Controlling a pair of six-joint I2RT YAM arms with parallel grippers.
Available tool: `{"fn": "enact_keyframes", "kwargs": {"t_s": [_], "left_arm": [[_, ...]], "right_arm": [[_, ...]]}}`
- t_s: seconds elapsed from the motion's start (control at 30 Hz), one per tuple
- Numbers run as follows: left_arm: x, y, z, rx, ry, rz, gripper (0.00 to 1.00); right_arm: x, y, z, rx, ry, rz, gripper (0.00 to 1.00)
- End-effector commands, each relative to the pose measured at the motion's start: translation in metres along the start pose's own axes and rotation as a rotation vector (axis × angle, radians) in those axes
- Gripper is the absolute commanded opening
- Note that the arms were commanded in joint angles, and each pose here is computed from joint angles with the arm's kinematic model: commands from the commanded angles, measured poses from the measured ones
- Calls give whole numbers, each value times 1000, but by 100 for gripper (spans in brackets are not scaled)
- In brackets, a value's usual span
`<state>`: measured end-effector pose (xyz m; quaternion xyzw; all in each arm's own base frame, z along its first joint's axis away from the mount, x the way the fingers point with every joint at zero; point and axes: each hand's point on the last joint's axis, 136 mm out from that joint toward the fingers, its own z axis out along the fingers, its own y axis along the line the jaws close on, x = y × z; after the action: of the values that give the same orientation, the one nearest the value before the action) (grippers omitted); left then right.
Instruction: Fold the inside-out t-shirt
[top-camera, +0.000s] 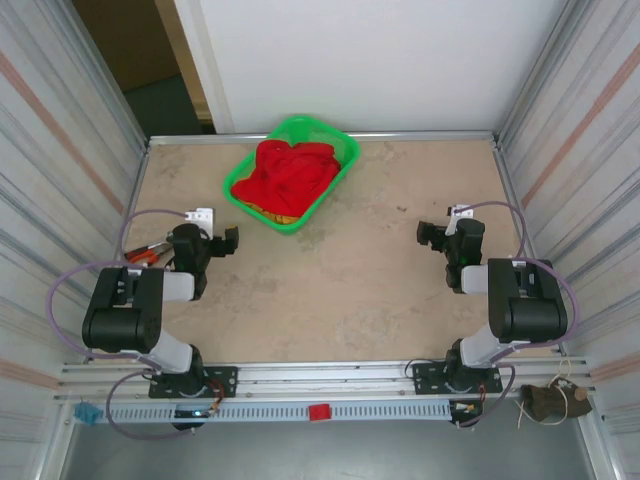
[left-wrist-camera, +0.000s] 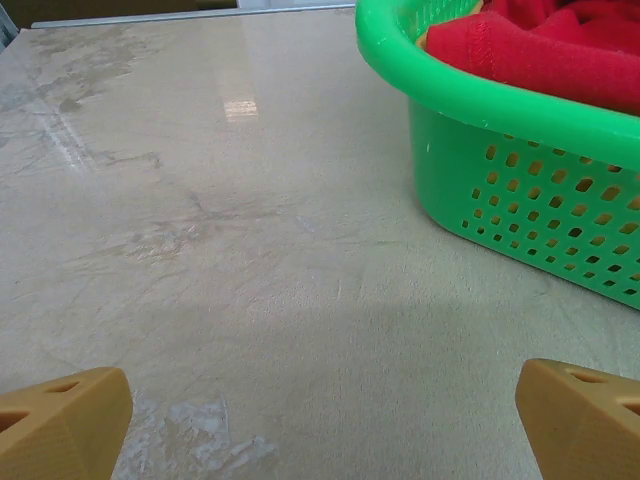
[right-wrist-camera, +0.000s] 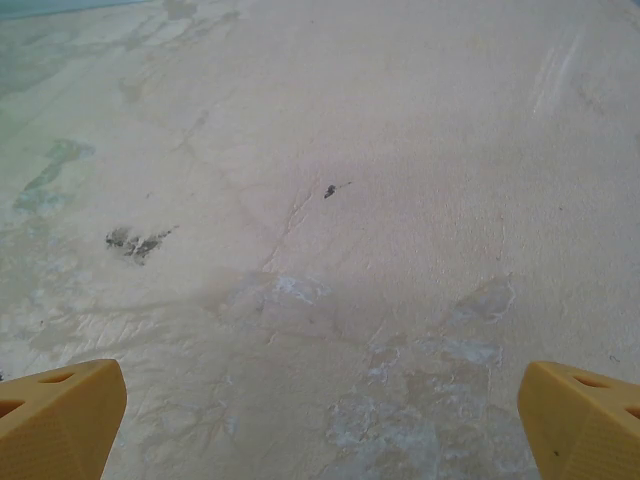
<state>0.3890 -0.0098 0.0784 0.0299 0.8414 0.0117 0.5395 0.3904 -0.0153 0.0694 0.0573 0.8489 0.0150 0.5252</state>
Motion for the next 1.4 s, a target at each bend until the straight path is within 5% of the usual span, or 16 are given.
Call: {"fn": "enact_keyframes", "kwargs": {"t_s": [0.0, 1.1, 1.37], "left_arm": [[-14, -1, 1, 11, -34, 15, 99], [-18, -1, 1, 47, -36, -1, 99], [-59, 15, -20, -22, -16, -42, 99]], "right_arm": [[-13, -1, -1, 8, -39, -6, 99], [-13, -2, 0, 3, -35, 1, 99], [-79, -16, -39, 157, -69, 45, 99]]}}
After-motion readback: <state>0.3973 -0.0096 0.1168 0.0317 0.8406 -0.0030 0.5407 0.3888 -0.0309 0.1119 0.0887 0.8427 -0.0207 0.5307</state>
